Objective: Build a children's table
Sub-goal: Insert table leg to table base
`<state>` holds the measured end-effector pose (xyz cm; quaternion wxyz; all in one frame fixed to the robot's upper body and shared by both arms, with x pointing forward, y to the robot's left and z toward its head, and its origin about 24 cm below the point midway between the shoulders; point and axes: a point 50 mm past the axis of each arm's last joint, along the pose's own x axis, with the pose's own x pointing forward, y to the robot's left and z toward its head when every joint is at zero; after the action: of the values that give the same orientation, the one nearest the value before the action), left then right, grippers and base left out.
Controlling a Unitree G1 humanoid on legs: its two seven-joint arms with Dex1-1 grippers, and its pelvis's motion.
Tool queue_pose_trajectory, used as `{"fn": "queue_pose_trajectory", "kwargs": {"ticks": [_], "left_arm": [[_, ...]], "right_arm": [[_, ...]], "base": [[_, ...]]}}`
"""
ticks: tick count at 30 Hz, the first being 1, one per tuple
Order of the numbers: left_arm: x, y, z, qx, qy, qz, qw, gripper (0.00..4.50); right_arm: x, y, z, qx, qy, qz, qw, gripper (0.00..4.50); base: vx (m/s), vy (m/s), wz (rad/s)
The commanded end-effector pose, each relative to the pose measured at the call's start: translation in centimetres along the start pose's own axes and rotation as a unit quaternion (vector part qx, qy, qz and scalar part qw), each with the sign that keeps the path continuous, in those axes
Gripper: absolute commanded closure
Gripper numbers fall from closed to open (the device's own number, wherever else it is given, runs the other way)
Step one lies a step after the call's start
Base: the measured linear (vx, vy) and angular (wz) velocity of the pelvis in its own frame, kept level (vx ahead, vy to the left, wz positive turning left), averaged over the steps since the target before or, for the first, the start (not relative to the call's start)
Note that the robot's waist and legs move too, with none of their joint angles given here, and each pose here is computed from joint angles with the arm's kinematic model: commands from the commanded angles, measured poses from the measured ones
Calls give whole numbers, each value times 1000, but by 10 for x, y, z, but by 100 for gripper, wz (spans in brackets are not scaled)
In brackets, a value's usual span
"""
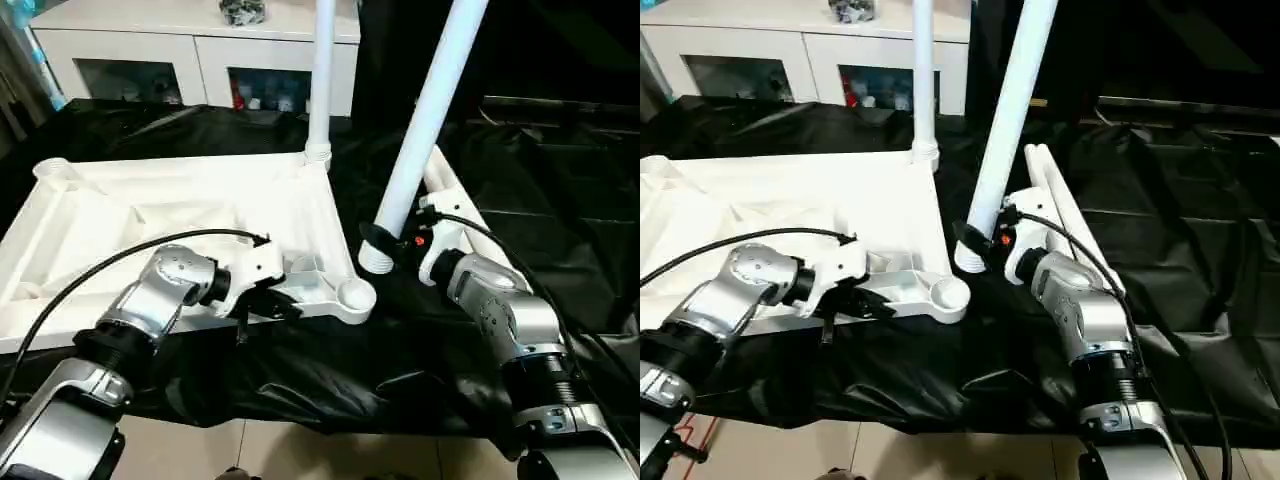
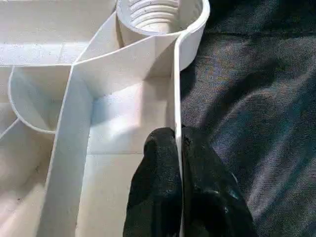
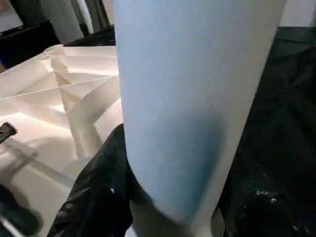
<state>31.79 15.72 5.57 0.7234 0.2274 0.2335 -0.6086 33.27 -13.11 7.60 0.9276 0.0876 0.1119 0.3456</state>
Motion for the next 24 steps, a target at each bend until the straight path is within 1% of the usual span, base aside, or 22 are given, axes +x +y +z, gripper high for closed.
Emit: {"fn": "queue_pose_trajectory", "kwargs": {"ticks": [1, 3, 4, 5, 7, 9, 12, 13, 15, 21, 24], "left_arm": [[-2, -1, -8, -17, -1, 21, 1000, 450], [5, 2, -2, -32, -22, 46, 998, 450], [8, 2, 1, -36, -28, 53, 998, 450], [13, 4, 6, -48, -43, 65, 996, 450], [21, 3, 14, -53, -60, 68, 994, 450], [27, 2, 18, -53, -65, 68, 994, 450], [33, 1, 21, -45, -66, 64, 995, 450], [36, -1, 23, -40, -71, 56, 995, 450], [37, -2, 25, -32, -73, 49, 996, 450], [36, -3, 24, -32, -68, 53, 996, 450], [35, -2, 24, -33, -67, 56, 996, 450]], "right_arm": [[-2, 6, 8, 6, -10, 34, 999, 258], [-7, 13, 12, 27, -4, 82, 996, 258], [-8, 14, 12, 30, -1, 91, 995, 258], [-10, 14, 12, 29, 6, 101, 994, 259], [-10, 12, 11, 23, 13, 97, 995, 259], [-10, 8, 9, 17, 19, 88, 996, 259], [-8, 5, 7, 12, 26, 80, 996, 259], [-6, 2, 4, 1, 33, 66, 997, 259], [-5, 0, 3, -5, 39, 60, 997, 259], [-1, -1, 1, -6, 47, 58, 997, 259], [1, -4, -4, -2, 52, 54, 997, 259]], "base": [[0, 0, 0], [0, 0, 0], [0, 0, 0], [0, 0, 0], [0, 0, 0], [0, 0, 0], [0, 0, 0], [0, 0, 0], [0, 0, 0], [0, 0, 0], [0, 0, 0]]}}
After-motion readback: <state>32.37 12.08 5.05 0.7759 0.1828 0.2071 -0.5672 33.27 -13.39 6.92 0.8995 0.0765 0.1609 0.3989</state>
